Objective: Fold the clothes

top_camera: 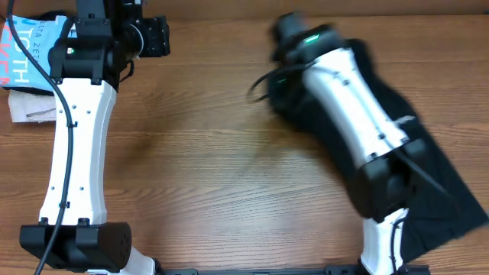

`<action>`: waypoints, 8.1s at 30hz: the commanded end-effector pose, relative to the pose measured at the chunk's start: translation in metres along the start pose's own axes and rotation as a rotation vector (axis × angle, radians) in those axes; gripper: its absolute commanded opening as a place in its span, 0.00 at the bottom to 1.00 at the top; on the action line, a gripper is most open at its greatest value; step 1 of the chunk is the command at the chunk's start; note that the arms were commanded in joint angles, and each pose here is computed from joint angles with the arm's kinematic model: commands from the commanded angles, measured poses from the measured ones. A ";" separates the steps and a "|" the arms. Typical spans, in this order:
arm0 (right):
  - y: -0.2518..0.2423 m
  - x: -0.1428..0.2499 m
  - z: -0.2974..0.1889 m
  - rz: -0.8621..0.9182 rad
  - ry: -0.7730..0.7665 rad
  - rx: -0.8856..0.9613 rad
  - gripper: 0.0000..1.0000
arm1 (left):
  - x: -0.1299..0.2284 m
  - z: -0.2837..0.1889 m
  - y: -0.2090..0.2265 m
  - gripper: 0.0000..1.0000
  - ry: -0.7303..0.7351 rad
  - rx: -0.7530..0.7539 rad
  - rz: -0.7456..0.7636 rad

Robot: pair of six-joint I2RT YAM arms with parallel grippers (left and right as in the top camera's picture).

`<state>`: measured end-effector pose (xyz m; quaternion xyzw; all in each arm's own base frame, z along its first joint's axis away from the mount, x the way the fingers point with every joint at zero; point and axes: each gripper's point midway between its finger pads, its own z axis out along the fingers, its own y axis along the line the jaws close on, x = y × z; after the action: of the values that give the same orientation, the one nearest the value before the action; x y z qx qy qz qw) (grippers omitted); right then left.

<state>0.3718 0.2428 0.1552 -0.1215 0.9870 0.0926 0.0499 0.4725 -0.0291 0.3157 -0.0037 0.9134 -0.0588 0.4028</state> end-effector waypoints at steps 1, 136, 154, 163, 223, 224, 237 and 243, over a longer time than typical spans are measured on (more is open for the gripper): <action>0.098 0.035 -0.006 -0.176 0.012 -0.142 0.11 | -0.002 -0.007 0.028 0.73 0.002 -0.119 0.043; -0.166 0.245 0.049 0.879 0.075 0.129 0.99 | 0.374 0.011 0.031 0.89 0.663 -0.384 -0.710; -0.173 0.248 0.060 1.044 0.042 0.159 0.98 | 0.421 0.037 0.019 0.04 0.793 -0.283 -0.741; -0.182 0.273 0.087 1.166 0.053 0.223 0.82 | 0.410 0.045 0.019 0.04 0.749 -0.242 -0.693; -0.201 0.113 -0.356 0.691 -0.856 0.166 0.04 | -0.091 -0.266 -0.002 0.04 -0.522 -0.058 -0.281; -0.207 0.104 -0.349 0.696 -0.837 0.167 0.04 | -0.093 -0.257 -0.002 0.04 -0.507 -0.062 -0.281; -0.250 -0.052 -0.318 0.539 -0.959 0.053 0.04 | -0.180 -0.164 -0.003 0.04 -0.664 -0.041 -0.226; -0.252 -0.065 -0.331 0.512 -1.036 0.054 0.04 | -0.182 -0.174 -0.005 0.04 -0.681 -0.034 -0.219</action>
<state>0.4807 -0.0384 0.4259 0.1811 0.8458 0.1409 0.4817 0.4925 -0.0213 0.5383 -0.1176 0.7436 -0.1110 0.6488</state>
